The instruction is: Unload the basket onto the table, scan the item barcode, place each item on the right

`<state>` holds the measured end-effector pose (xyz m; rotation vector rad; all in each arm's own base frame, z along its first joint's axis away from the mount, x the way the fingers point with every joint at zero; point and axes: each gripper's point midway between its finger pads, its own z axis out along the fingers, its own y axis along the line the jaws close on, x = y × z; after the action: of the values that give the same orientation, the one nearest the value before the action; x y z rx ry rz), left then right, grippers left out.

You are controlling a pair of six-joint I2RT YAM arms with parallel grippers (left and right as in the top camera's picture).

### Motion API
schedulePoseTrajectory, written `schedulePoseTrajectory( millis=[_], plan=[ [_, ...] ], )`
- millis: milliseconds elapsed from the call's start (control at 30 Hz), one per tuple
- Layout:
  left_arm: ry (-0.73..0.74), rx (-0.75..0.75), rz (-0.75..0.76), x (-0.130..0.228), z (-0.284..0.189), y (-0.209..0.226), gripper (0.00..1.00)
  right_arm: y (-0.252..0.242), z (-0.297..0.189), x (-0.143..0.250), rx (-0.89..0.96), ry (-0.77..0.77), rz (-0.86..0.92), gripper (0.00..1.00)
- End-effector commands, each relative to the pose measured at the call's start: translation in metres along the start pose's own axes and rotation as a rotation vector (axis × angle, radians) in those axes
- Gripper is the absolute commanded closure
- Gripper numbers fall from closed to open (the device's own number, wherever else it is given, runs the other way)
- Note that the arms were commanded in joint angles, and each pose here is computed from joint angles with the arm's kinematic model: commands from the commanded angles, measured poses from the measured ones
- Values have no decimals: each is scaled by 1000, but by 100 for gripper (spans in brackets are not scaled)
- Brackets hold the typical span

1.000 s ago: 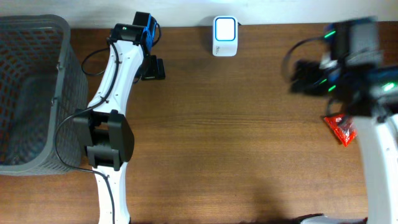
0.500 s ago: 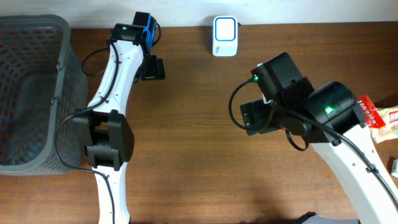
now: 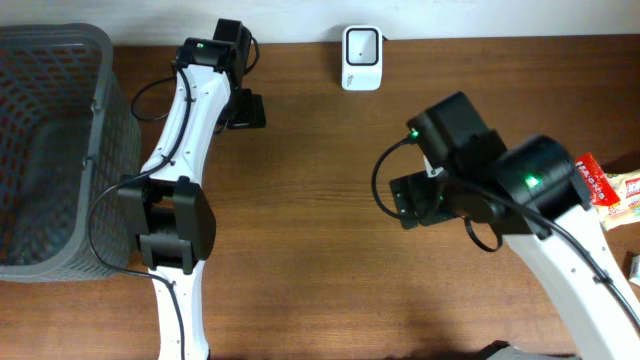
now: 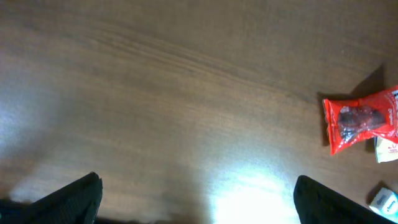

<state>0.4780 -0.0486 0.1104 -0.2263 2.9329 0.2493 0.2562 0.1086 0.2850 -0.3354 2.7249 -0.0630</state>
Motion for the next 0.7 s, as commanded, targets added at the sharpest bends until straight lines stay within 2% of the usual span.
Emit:
schedulePoseTrajectory(
  millis=[0, 200, 300, 367, 500, 667],
  plan=[
    [-15, 8, -17, -2, -9, 4, 1, -18, -15, 12, -28, -104, 81, 2],
    [-16, 8, -17, -2, -9, 4, 1, -40, 11, 45, -123, -324, 257, 2],
    [-15, 8, -17, -2, -9, 4, 1, -53, 25, 66, -111, -543, 320, 2],
    [-16, 8, -17, -2, -9, 4, 1, -56, 28, 71, -106, -631, 314, 2],
    [-15, 8, -17, -2, -9, 4, 1, -51, 34, 77, -90, -819, 162, 2],
    [-15, 8, -17, -2, -9, 4, 1, -60, 54, 81, -45, -958, 190, 2]
  ],
)
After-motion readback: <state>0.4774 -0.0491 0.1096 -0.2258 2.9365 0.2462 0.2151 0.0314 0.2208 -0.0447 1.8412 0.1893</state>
